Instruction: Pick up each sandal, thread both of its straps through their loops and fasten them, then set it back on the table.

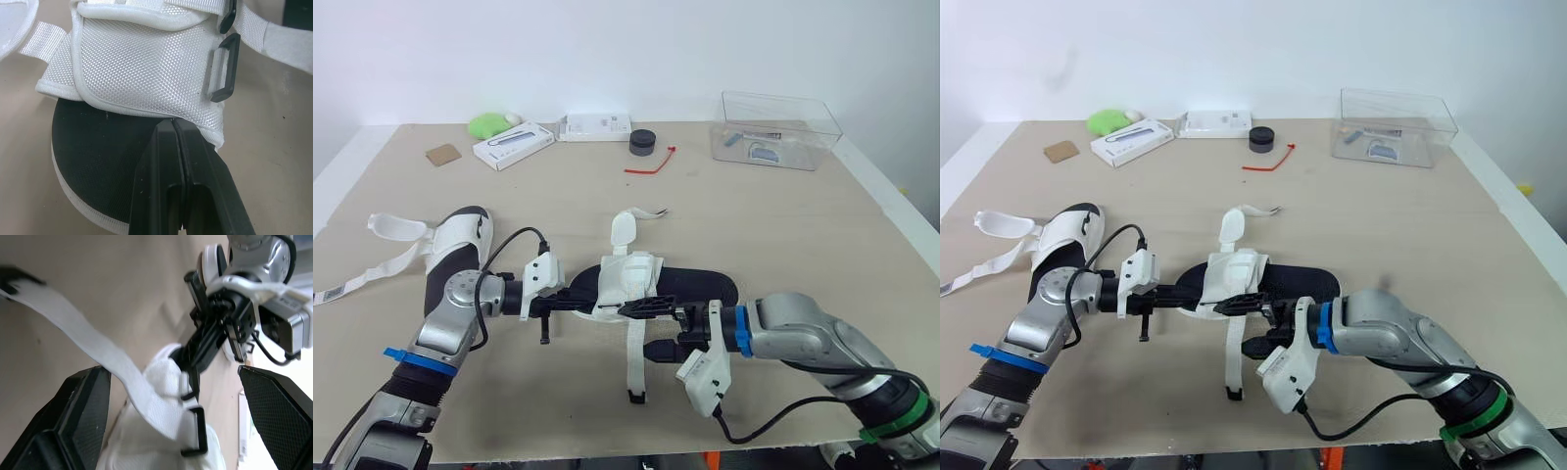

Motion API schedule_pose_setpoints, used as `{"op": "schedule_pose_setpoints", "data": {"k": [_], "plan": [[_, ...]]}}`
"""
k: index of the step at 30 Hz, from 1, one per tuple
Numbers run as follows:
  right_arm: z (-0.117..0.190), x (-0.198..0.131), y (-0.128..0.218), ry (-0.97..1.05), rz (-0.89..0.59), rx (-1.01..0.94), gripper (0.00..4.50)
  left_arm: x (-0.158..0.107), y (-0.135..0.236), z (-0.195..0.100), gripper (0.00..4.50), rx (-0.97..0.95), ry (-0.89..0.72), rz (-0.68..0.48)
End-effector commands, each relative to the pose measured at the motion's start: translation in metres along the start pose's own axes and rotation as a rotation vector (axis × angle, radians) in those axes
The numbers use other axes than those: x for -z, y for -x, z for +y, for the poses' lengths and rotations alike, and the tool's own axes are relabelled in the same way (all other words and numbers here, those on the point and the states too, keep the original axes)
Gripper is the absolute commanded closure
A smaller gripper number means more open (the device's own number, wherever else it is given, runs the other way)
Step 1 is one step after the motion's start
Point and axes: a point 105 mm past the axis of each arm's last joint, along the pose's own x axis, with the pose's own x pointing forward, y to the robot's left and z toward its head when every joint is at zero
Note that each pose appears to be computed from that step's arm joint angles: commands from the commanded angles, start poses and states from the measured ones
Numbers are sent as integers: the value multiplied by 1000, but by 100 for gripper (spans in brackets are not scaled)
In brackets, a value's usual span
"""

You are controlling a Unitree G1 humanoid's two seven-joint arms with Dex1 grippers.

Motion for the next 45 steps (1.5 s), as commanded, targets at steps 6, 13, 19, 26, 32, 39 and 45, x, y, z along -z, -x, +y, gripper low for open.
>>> {"op": "schedule_pose_setpoints", "data": {"k": [6,13,19,26,32,39,45], "plan": [[4,-9,-1,-9,-39,-30,180,6,-1,-5,450,12,22,18],[11,-8,-2,-45,-41,-62,445,7,0,-3,450,5,28,20],[13,-8,-2,-78,-47,-69,445,7,-1,-3,450,3,33,20],[-38,-4,9,-539,-136,258,445,7,-1,-2,450,0,32,21],[-68,29,24,-970,-128,489,445,6,-2,1,450,0,27,20],[-61,60,27,-1259,-33,560,445,5,-3,2,450,2,22,19],[-48,81,29,-1397,68,582,445,5,-2,4,450,-3,20,18]]}}
